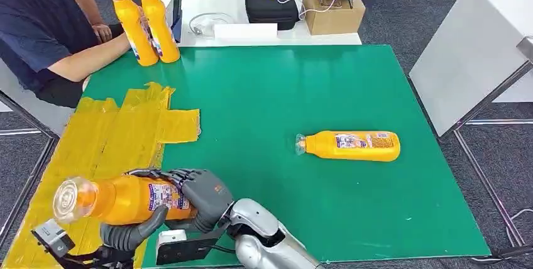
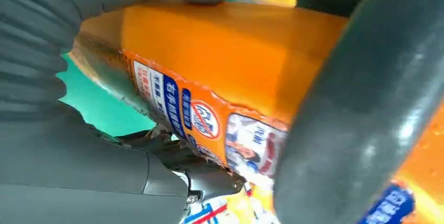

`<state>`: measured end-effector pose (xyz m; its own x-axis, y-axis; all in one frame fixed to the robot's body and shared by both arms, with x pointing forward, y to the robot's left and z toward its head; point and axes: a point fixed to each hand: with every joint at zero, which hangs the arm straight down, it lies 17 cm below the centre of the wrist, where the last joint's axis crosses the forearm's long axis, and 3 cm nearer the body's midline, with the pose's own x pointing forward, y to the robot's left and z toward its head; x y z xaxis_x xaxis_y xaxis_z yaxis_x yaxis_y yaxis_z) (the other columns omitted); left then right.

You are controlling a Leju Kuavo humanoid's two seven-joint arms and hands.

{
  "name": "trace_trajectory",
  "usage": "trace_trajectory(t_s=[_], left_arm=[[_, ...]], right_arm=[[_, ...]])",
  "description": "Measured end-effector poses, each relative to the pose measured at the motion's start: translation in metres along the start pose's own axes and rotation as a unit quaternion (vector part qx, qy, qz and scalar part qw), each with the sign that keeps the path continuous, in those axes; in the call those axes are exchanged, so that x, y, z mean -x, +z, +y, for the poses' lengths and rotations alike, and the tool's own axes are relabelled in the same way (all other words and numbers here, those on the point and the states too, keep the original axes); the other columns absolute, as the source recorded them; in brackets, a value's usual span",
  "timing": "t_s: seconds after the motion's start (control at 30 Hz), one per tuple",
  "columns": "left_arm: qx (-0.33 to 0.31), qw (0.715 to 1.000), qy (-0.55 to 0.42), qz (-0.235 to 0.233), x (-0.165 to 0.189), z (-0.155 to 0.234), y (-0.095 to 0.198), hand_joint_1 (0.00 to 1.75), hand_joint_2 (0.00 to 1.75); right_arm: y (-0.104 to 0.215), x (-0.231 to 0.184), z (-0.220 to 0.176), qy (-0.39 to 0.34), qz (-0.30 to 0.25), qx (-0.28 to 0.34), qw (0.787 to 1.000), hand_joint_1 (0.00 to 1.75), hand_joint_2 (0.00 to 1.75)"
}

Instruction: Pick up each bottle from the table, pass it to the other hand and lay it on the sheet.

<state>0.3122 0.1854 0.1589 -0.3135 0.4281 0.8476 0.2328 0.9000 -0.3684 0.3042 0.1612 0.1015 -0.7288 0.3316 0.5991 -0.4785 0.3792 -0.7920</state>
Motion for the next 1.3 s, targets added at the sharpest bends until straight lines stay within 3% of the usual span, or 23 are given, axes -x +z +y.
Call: trace_trajectory(t_s=[0.03, 0.07, 0.17, 0.27, 0.43, 0.5, 0.53, 0.67, 0.73, 0.8, 0.83, 0.97, 1.13, 1.3], left_arm=[[0.0, 1.0, -0.007, -0.001, 0.0, 0.0, -0.001, 1.75, 1.75], [-0.002, 1.0, -0.013, -0.003, -0.001, 0.0, -0.001, 1.75, 1.75], [-0.02, 0.994, -0.111, -0.013, -0.002, 0.007, -0.005, 1.75, 1.75], [-0.066, 0.965, -0.249, -0.042, -0.016, 0.028, -0.013, 1.75, 1.75], [-0.109, 0.875, -0.467, -0.067, -0.033, 0.052, -0.015, 1.75, 1.75], [-0.116, 0.816, -0.561, -0.077, -0.039, 0.054, -0.015, 1.75, 1.75], [-0.117, 0.801, -0.582, -0.08, -0.041, 0.054, -0.015, 1.75, 1.75], [-0.118, 0.798, -0.586, -0.08, -0.041, 0.054, -0.015, 1.75, 1.75], [-0.118, 0.774, -0.617, -0.08, -0.041, 0.055, -0.014, 1.75, 1.75], [-0.075, 0.649, -0.756, -0.044, -0.009, 0.056, -0.01, 1.75, 1.75], [-0.061, 0.638, -0.767, -0.033, 0.002, 0.058, -0.009, 1.75, 1.75], [-0.026, 0.625, -0.78, 0.012, 0.04, 0.07, 0.002, 1.75, 1.75], [0.047, 0.63, -0.768, 0.104, 0.105, 0.086, 0.021, 1.75, 1.75], [0.081, 0.627, -0.765, 0.125, 0.129, 0.089, 0.032, 1.75, 1.75]], right_arm=[[0.0, 0.001, 0.0, 0.002, 0.001, 0.0, 1.0, 0.0, 1.75], [0.0, 0.001, -0.001, 0.003, 0.002, 0.001, 1.0, 0.0, 0.0], [0.003, 0.008, -0.006, 0.017, 0.021, 0.015, 1.0, 0.0, 0.0], [0.013, 0.018, -0.02, 0.009, 0.046, 0.043, 0.998, 0.0, 0.0], [0.042, 0.049, -0.072, 0.008, 0.076, 0.105, 0.992, 0.0, 0.0], [0.059, 0.065, -0.089, 0.01, 0.092, 0.12, 0.988, 0.0, 0.0], [0.064, 0.07, -0.094, 0.01, 0.096, 0.125, 0.987, 0.0, 0.0], [0.065, 0.071, -0.095, 0.011, 0.097, 0.125, 0.987, 0.0, 0.0], [0.072, 0.078, -0.101, 0.011, 0.104, 0.13, 0.986, 0.0, 0.0], [0.119, 0.128, -0.139, 0.008, 0.148, 0.145, 0.978, 0.0, 0.0], [0.129, 0.139, -0.147, 0.011, 0.158, 0.145, 0.977, 0.0, 0.0], [0.153, 0.168, -0.169, 0.027, 0.187, 0.149, 0.971, 0.0, 0.0], [0.16, 0.187, -0.187, 0.043, 0.207, 0.137, 0.968, 0.0, 0.0], [0.165, 0.197, -0.195, 0.052, 0.217, 0.135, 0.965, 0.0, 0.0]])
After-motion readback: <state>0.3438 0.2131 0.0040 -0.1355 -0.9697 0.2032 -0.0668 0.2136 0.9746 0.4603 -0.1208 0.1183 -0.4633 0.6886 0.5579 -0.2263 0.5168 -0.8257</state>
